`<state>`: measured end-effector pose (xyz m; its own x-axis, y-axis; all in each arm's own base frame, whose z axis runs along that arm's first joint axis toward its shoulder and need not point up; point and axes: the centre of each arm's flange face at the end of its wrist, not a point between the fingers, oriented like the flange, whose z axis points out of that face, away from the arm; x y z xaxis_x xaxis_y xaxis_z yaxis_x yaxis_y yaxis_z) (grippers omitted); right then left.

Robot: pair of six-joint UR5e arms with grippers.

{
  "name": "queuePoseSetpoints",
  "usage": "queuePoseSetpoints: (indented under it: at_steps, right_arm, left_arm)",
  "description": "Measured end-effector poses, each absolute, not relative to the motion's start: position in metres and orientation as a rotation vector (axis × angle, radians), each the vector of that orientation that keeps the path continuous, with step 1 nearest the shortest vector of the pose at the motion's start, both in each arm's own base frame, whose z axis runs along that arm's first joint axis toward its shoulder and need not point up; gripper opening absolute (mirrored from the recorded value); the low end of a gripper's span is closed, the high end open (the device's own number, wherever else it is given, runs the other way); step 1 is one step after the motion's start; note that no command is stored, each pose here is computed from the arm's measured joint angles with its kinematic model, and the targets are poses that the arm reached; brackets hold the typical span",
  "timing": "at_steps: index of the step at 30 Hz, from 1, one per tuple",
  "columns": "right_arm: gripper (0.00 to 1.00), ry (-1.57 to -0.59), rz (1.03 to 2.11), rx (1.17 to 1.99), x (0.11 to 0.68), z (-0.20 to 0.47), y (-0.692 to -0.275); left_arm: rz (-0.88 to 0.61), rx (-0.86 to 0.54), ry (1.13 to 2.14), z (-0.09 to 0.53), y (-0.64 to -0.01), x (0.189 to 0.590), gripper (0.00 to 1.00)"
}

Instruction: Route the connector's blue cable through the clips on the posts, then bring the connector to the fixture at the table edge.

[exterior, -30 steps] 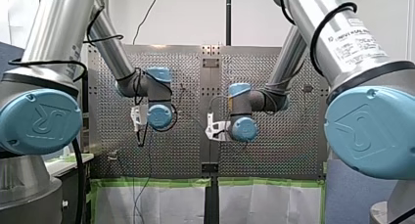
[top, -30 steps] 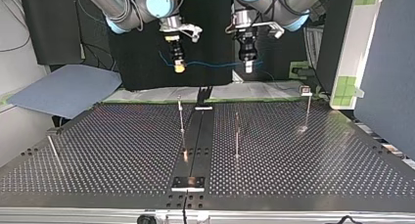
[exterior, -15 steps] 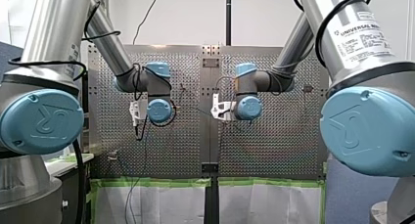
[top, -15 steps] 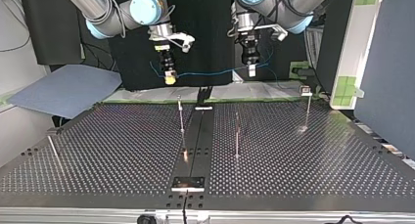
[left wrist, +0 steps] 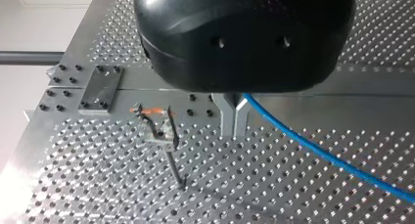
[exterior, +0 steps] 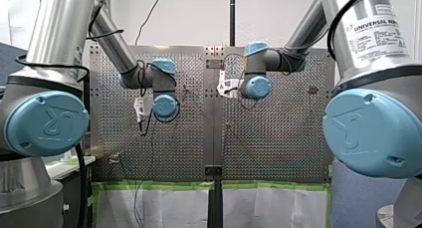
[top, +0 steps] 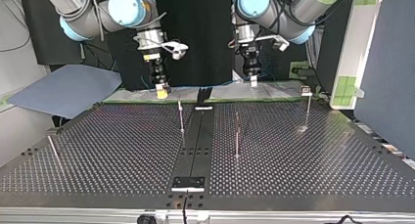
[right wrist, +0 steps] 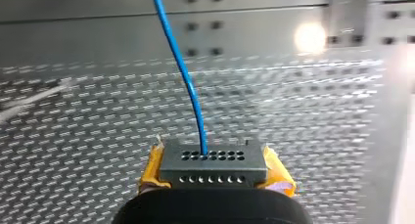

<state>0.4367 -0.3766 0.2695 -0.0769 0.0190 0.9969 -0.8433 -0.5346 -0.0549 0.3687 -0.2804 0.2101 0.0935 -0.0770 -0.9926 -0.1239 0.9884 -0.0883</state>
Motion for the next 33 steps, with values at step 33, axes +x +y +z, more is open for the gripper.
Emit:
queuePoseSetpoints:
  at_steps: [33]
  right_arm:
    - [0.0, -0.863, 1.773, 1.543, 0.463, 0.27, -0.425]
  left_arm:
    - [0.021, -0.166, 1.394, 0.269, -0.239, 0.468, 0.0]
